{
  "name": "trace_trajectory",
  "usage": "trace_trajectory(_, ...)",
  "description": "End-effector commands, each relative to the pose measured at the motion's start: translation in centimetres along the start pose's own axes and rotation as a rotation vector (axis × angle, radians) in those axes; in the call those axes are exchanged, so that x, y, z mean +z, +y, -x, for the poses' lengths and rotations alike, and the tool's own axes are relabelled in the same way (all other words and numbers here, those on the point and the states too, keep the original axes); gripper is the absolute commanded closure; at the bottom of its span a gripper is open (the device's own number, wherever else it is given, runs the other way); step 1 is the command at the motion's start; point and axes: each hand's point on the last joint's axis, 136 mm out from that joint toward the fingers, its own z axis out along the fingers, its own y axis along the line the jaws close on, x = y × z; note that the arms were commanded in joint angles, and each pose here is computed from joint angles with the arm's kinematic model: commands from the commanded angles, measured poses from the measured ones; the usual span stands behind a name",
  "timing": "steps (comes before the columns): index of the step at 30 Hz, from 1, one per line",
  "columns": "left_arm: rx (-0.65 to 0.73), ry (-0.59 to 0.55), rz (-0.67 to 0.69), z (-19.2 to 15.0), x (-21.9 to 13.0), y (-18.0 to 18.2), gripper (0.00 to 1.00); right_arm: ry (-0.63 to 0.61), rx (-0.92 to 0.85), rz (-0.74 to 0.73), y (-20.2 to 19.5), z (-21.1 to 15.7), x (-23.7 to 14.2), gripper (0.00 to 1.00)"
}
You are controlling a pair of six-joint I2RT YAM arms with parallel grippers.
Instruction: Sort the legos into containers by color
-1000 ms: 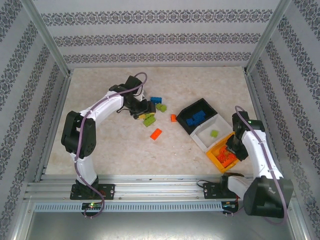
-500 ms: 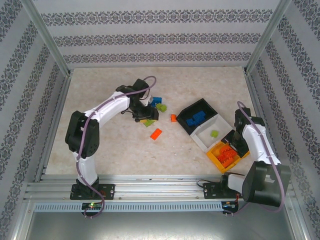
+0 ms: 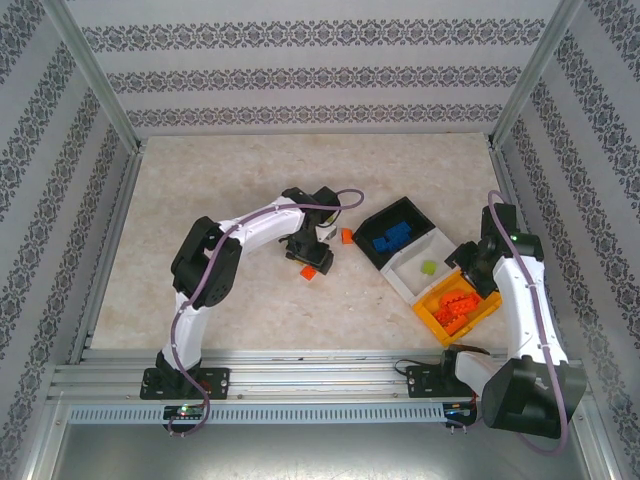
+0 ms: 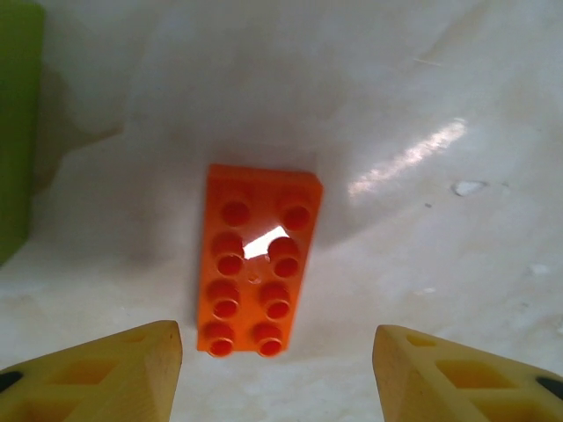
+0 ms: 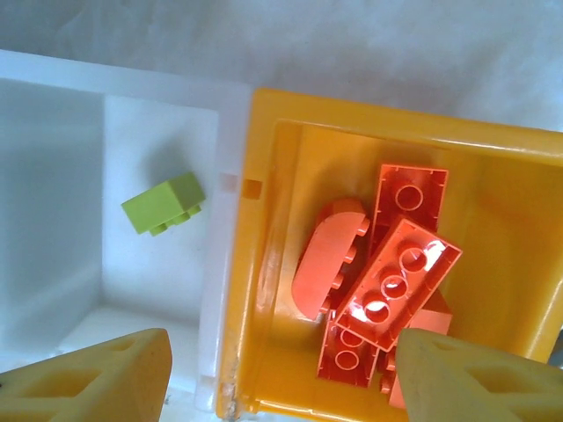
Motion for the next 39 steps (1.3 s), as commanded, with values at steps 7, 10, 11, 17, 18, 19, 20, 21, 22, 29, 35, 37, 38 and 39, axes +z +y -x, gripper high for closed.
trace_trajectory(7,0.083,0.062,0.091,-1.5,3.2,-0.1,0.47,-0.032,-0.036,0.054,1.0,0.5,-1.6,0.31)
trace_trajectory(10,0.080,0.080,0.100,-2.1,4.0,-0.1,0.57,-0.034,-0.041,0.062,1.2,0.6,-1.8,0.31)
trace_trajectory(11,0.072,0.078,0.095,-2.2,4.1,-0.1,0.61,-0.036,-0.041,0.064,1.2,0.7,-1.8,0.31)
trace_trajectory(17,0.044,0.044,0.065,-1.7,2.9,-0.7,0.68,-0.041,-0.043,0.107,2.0,0.8,-2.3,0.31)
trace_trajectory(18,0.037,0.033,0.052,-1.5,2.3,-0.9,0.69,-0.046,-0.044,0.114,2.2,0.9,-2.5,0.31)
trace_trajectory(19,0.033,0.023,0.037,-1.3,1.7,-1.2,0.69,-0.053,-0.046,0.119,2.2,1.0,-2.8,0.31)
trace_trajectory(20,0.024,0.013,0.017,-1.0,1.1,-1.4,0.69,-0.061,-0.048,0.125,2.3,1.1,-3.1,0.31)
trace_trajectory(21,0.018,0.000,-0.006,-0.7,0.2,-1.8,0.69,-0.066,-0.053,0.129,2.4,1.1,-3.4,0.31)
trace_trajectory(22,0.010,-0.013,-0.030,-0.3,-0.6,-2.1,0.69,-0.073,-0.055,0.133,2.4,1.2,-3.7,0.31)
trace_trajectory(29,0.011,-0.139,-0.450,3.5,-8.2,-9.9,0.69,-0.166,-0.014,0.303,4.9,2.0,-8.1,0.30)
trace_trajectory(35,0.020,-0.160,-0.808,6.8,-11.4,-16.7,0.69,-0.300,-0.029,0.769,12.0,3.5,-15.8,0.29)
trace_trajectory(37,0.058,-0.149,-0.866,7.4,-11.8,-19.0,0.69,-0.319,-0.063,0.899,14.1,3.5,-18.2,0.28)
trace_trajectory(38,0.076,-0.146,-0.887,7.5,-11.9,-19.9,0.68,-0.312,-0.088,0.957,15.2,3.2,-19.1,0.28)
trace_trajectory(39,0.088,-0.143,-0.916,7.7,-11.9,-20.9,0.68,-0.292,-0.116,1.015,16.3,2.8,-20.1,0.27)
